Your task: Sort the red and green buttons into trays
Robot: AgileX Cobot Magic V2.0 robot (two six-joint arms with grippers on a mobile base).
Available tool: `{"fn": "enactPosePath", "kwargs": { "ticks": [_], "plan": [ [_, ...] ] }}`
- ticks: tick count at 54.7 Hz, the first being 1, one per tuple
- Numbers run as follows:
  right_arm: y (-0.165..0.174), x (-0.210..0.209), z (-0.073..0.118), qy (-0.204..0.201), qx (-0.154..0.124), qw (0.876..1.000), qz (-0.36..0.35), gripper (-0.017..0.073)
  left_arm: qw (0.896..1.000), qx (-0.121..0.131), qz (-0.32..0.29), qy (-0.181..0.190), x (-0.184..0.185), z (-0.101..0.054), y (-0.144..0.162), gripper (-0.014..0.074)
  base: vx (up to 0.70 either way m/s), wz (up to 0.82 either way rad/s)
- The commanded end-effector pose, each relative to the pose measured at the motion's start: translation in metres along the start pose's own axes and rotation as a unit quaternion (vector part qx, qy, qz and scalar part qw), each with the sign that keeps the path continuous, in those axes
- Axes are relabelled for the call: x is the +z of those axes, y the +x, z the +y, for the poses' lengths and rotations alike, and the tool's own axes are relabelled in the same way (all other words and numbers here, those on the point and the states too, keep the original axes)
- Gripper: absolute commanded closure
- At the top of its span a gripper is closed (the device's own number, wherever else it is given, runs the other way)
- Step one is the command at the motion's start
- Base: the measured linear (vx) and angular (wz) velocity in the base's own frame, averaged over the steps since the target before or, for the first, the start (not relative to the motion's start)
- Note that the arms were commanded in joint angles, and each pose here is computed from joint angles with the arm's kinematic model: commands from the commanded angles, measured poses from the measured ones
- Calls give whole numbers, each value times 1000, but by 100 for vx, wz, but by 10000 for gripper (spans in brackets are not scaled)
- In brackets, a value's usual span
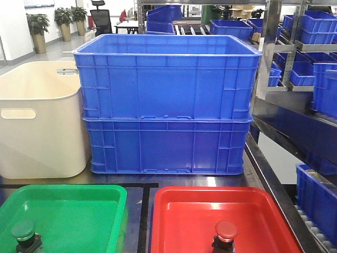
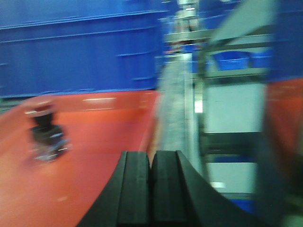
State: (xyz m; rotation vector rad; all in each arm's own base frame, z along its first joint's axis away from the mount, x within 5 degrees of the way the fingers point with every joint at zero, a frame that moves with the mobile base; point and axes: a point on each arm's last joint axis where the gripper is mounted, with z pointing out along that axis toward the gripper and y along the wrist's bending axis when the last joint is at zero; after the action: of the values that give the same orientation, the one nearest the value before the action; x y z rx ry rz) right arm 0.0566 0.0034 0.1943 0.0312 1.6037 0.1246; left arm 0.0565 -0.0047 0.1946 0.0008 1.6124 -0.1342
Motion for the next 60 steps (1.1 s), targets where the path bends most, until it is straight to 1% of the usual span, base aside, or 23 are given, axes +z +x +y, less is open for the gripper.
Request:
{"fn": "enactPosePath", "kwargs": {
  "ticks": [1,4,9,22,60],
  "plan": [
    [-3,0,-3,29,-8,999,-38,540,999,-2,-49,6,-2,-2,-14,599,0,0],
    [-3,0,-5,43,-5,998,-37,572,999,-2,-49,6,-2,-2,-14,599,0,0],
    [-3,-1,-6,53,-5,998,-36,574,999,-2,-49,6,-2,-2,-14,599,0,0],
    [0,0,-6,54,-4,998,-22,571,999,-2,-49,6,-2,-2,-14,599,0,0],
    [0,0,-6,54,-4,998,-22,571,999,-2,-49,6,-2,-2,-14,599,0,0]
  ]
}}
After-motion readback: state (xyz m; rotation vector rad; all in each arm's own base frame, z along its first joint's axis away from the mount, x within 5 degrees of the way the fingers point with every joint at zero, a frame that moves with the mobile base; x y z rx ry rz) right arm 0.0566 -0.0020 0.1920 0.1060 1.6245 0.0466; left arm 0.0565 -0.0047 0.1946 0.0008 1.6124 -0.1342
